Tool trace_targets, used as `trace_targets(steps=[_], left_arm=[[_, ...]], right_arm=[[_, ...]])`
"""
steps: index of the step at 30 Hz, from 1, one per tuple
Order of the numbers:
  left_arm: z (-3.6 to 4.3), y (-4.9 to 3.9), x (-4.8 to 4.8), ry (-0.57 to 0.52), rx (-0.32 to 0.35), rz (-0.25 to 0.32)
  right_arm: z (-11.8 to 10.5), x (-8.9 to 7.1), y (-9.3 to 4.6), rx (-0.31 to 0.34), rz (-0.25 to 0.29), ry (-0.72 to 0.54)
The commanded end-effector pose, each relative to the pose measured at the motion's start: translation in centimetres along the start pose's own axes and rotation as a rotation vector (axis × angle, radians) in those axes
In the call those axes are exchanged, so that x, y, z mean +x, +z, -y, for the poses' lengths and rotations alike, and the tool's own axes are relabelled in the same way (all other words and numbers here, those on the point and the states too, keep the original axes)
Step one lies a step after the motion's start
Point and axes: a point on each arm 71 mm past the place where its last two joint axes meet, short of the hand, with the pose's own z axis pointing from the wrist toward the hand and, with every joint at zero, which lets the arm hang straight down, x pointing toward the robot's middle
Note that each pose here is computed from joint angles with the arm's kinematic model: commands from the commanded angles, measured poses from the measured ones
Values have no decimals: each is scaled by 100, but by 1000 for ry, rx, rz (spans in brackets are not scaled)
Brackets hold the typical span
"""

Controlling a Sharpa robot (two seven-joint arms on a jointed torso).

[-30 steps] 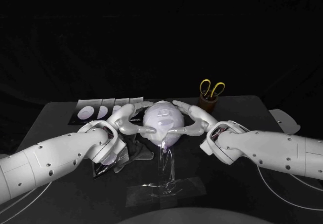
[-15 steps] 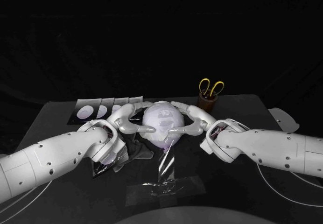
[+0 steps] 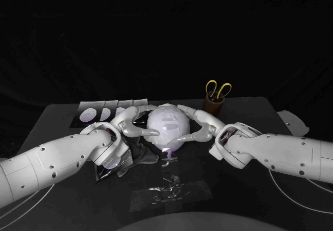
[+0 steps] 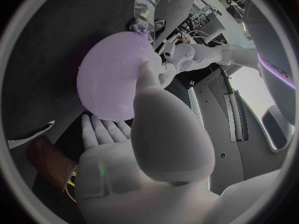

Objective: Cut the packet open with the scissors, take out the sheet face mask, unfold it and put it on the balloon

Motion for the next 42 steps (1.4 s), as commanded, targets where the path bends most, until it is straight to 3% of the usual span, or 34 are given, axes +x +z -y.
trace_targets(steps=[1, 24, 35, 42], left_arm=[[-3, 9, 26, 4, -12, -24], [3, -1, 11, -17, 5, -19], [-79, -44, -52, -11, -29, -29], [-66, -101, -109, -38, -15, 4]], right_arm=[[-7, 51, -17, -20, -54, -17], [85, -46, -40, -7, -32, -96], [189, -109, -91, 43, -53, -74], [150, -192, -111, 23, -26, -39]])
